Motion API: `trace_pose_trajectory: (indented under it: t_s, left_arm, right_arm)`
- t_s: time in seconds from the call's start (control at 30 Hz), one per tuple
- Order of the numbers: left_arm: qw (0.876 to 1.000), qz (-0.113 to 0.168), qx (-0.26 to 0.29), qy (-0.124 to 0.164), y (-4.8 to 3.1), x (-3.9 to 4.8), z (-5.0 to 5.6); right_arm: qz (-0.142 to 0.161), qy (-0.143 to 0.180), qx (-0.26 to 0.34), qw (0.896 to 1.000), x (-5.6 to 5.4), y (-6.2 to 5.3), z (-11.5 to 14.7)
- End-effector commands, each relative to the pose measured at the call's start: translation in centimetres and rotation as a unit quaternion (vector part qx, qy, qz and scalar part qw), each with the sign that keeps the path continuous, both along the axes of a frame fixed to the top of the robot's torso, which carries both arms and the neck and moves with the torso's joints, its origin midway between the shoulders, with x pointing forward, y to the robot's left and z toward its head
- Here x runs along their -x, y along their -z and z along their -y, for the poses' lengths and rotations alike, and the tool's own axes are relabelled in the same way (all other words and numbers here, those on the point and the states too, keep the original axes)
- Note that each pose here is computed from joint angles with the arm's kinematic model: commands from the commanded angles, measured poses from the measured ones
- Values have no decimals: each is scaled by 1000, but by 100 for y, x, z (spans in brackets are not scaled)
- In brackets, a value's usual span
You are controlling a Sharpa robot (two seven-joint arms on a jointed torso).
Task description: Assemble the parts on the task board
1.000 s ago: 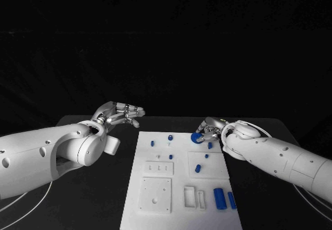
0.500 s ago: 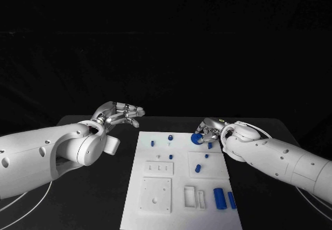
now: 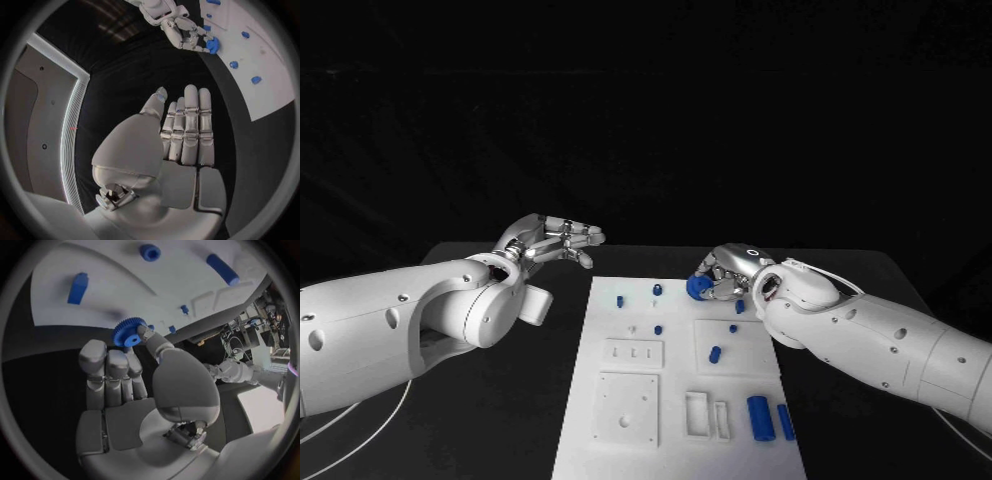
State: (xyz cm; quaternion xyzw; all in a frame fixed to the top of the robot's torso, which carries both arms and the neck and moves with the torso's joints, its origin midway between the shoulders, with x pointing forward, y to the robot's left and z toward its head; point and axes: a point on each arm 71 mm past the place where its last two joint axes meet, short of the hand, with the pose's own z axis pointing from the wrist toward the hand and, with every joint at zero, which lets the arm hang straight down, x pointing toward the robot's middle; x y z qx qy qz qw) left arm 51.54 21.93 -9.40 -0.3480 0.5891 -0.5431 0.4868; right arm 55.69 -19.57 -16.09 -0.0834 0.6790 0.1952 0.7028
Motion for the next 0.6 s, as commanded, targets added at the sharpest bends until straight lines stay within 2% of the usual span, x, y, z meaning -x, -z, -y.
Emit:
trace_pose_trajectory:
  t_s: [0.03,0.27,0.6]
  left_arm:
    - [1000,4,1,7,-14,9,17]
    - [1000,4,1,7,-15,13,18]
    - [1000,4,1,9,-15,13,40]
  right_arm:
    - [56,-5,19,998,69,-98,-123]
    - [77,-30,21,996,184,-167,-433]
    - [74,-54,38,995,264,-42,-759]
